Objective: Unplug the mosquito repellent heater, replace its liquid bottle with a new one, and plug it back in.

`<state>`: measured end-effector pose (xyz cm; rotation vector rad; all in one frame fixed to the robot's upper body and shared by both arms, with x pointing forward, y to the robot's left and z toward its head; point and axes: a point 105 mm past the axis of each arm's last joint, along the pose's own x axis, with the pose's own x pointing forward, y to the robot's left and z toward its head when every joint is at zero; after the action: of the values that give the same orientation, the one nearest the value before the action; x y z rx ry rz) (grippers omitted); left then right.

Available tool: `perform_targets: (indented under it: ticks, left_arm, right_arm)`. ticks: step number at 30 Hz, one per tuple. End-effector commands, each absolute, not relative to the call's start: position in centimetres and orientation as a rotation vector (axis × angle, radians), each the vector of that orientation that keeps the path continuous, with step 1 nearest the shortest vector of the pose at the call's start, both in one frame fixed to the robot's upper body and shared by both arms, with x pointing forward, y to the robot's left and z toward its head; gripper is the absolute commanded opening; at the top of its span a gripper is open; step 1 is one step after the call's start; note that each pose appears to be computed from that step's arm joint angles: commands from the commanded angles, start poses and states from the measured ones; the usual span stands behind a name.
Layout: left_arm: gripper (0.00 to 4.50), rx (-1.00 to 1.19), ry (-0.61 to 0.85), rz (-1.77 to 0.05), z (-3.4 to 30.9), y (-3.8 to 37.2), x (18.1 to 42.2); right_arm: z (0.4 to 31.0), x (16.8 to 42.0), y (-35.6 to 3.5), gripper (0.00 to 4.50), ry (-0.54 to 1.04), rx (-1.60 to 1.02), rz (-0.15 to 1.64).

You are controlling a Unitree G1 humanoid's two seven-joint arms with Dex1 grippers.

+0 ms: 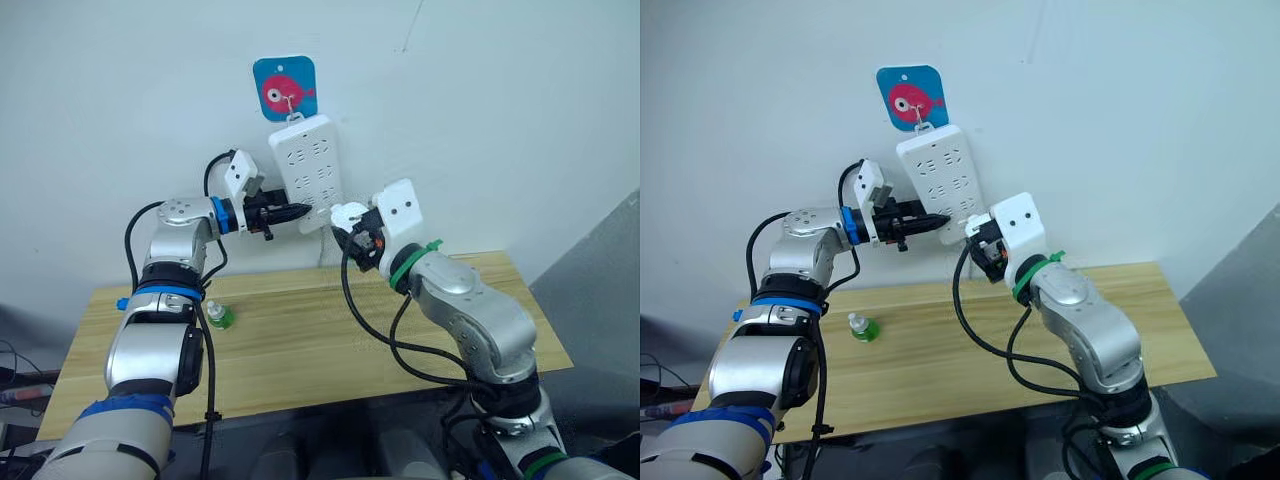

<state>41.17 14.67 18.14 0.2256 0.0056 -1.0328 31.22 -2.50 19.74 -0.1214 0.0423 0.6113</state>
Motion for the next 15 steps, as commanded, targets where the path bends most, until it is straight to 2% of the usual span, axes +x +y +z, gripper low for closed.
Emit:
perform_targets:
  ticks: [1, 4, 6, 11, 13, 15]
  left_arm:
    - [1.34, 0.275, -0.022, -1.010, 18.4, 15.3, 41.1]
    - [1.34, 0.309, -0.018, -0.989, 17.9, 16.5, 40.6]
    - [2.08, 0.351, -0.035, -0.944, 17.8, 17.8, 40.5]
    - [3.55, 0.463, -0.140, -0.815, 18.3, 21.0, 39.0]
    - [4.15, 0.473, -0.176, -0.805, 18.5, 21.6, 37.7]
    - [4.50, 0.500, -0.202, -0.839, 18.1, 21.3, 35.4]
  right_arm:
    - [21.5, 30.3, -3.3, 2.92, -0.019, -0.092, 0.613]
    - [21.8, 30.3, -4.1, 2.92, -0.025, -0.053, 0.591]
    - [22.4, 30.4, -4.7, 2.92, -0.048, -0.021, 0.576]
    - [23.5, 30.7, -5.6, 2.92, -0.098, 0.030, 0.557]
    - [23.8, 30.7, -5.9, 2.92, -0.108, 0.065, 0.551]
    - [24.2, 30.7, -6.3, 2.92, -0.123, 0.130, 0.547]
